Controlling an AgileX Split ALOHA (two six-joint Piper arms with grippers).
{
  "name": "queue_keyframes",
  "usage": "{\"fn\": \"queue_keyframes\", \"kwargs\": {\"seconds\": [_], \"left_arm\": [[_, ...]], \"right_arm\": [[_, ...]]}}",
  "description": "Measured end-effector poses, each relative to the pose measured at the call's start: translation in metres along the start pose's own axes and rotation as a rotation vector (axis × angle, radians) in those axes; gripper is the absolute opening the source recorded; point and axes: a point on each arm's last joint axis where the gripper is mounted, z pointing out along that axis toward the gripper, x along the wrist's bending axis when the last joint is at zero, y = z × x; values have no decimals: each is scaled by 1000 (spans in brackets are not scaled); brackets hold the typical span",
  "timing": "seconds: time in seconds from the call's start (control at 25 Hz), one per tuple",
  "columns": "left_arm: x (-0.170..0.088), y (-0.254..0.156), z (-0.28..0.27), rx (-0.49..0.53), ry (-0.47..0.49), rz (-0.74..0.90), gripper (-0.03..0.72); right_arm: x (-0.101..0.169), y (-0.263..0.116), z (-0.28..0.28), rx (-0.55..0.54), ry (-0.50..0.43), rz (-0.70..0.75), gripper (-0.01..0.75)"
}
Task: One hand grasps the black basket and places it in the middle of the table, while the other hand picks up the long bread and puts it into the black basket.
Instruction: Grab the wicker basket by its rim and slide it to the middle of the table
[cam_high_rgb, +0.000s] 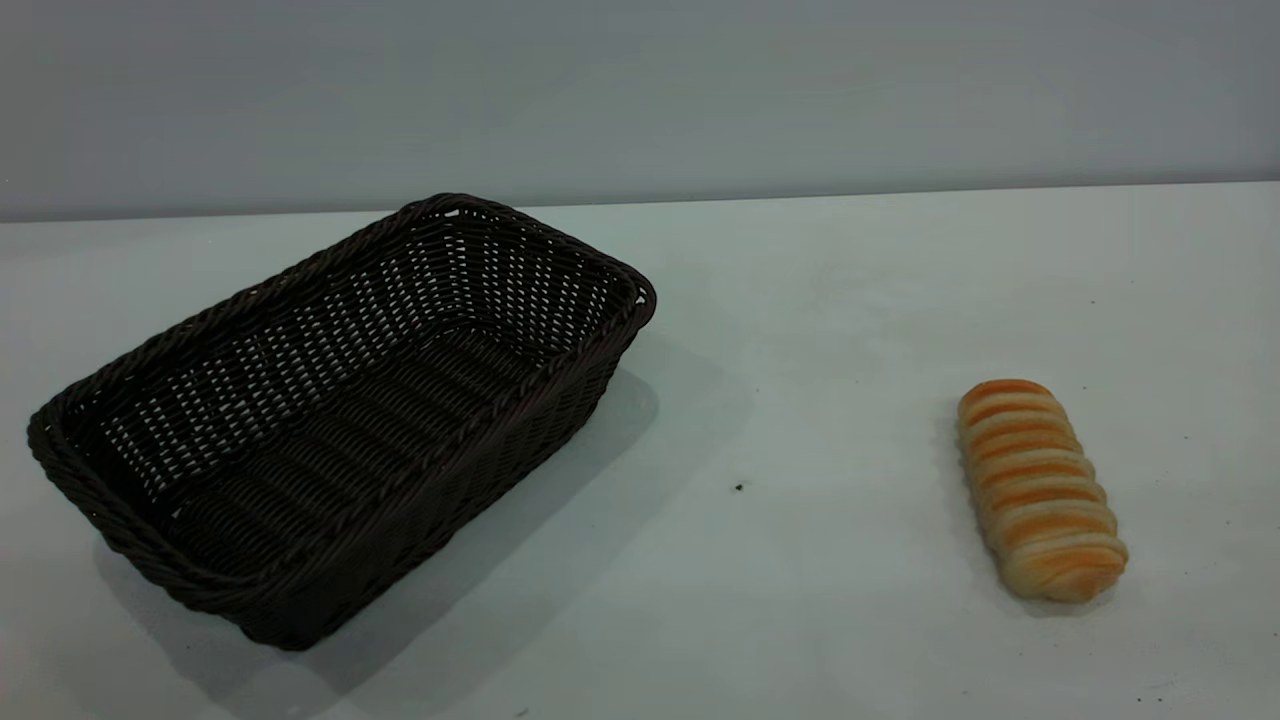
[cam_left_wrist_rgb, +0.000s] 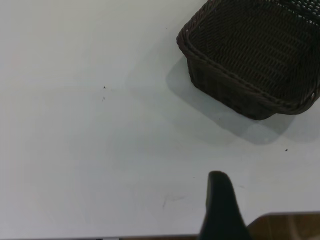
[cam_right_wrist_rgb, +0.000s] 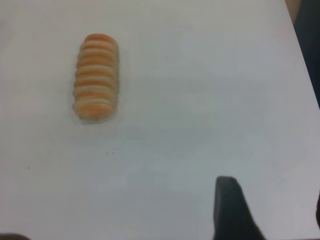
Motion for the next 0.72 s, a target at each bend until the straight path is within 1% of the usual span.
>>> {"fn": "queue_keyframes", "kwargs": {"seconds": [0.28,0.52,0.6,0.72], "left_arm": [[0,0,0,0,0,0,548],[0,0,0,-1,0,0,546],[0,3,-2,-28,-1,0,543],[-2,11,-6,-103,-22,-16,536]], "right_arm": [[0,0,0,0,-1,0,383],[-2,0,0,-1,-20,-10,383],[-2,0,0,-1,-20,-10,383],[-2,1,-1,-10,-17,-12,383]]}}
